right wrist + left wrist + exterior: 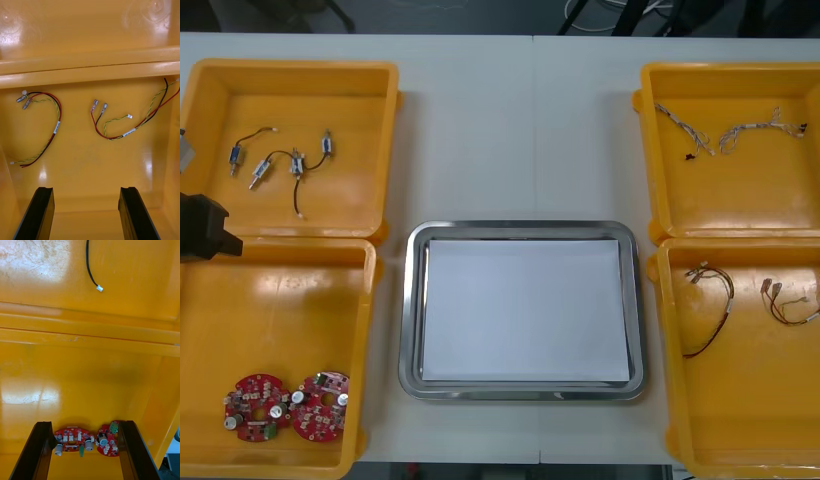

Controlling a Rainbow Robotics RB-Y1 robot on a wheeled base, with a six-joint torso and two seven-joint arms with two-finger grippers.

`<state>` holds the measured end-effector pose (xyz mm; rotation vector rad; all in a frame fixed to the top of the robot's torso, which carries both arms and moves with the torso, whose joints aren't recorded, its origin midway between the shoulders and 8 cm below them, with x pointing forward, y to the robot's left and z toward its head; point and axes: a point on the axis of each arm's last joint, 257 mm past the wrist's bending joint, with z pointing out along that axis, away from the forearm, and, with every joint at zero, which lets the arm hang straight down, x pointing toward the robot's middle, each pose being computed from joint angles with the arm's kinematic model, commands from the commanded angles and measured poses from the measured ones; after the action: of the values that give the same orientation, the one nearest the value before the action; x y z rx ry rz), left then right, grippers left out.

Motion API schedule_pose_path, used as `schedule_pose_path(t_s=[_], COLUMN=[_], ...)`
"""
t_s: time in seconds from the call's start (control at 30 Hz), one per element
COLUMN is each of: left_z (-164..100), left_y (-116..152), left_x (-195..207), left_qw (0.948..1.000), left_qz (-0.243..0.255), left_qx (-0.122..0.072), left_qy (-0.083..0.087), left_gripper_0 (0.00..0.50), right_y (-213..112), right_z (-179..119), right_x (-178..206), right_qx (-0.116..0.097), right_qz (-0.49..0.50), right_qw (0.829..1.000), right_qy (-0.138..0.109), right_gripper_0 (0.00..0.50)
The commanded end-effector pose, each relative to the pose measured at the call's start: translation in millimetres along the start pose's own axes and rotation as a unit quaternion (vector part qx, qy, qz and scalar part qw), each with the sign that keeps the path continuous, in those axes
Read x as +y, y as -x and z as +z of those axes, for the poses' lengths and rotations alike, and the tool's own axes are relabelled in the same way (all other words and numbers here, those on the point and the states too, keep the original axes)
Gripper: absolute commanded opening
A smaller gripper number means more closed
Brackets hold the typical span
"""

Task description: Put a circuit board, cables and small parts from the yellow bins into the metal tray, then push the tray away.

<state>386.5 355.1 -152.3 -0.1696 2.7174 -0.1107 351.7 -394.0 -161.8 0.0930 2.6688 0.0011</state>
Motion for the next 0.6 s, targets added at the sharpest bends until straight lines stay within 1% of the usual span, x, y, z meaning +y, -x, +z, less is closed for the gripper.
schedule_pose_path(t_s=[0.03,0.6], left_z=[-13.9,-13.9], left_y=[3.4,3.4], left_x=[17.6,17.6], left_qw=[0.9979,0.9979], left_qz=[0.055,0.055], left_qx=[-0.013,-0.013], left_qy=[0.030,0.030], left_gripper_0=[0.500,0.500], right_y=[1.1,1.1], right_z=[-8.4,-8.4], right_x=[-8.6,-8.6], right_qx=[-0.002,-0.002], right_qz=[-0.033,-0.033], right_qw=[0.999,0.999], right_qy=[-0.019,-0.019], right_gripper_0=[0.500,0.500])
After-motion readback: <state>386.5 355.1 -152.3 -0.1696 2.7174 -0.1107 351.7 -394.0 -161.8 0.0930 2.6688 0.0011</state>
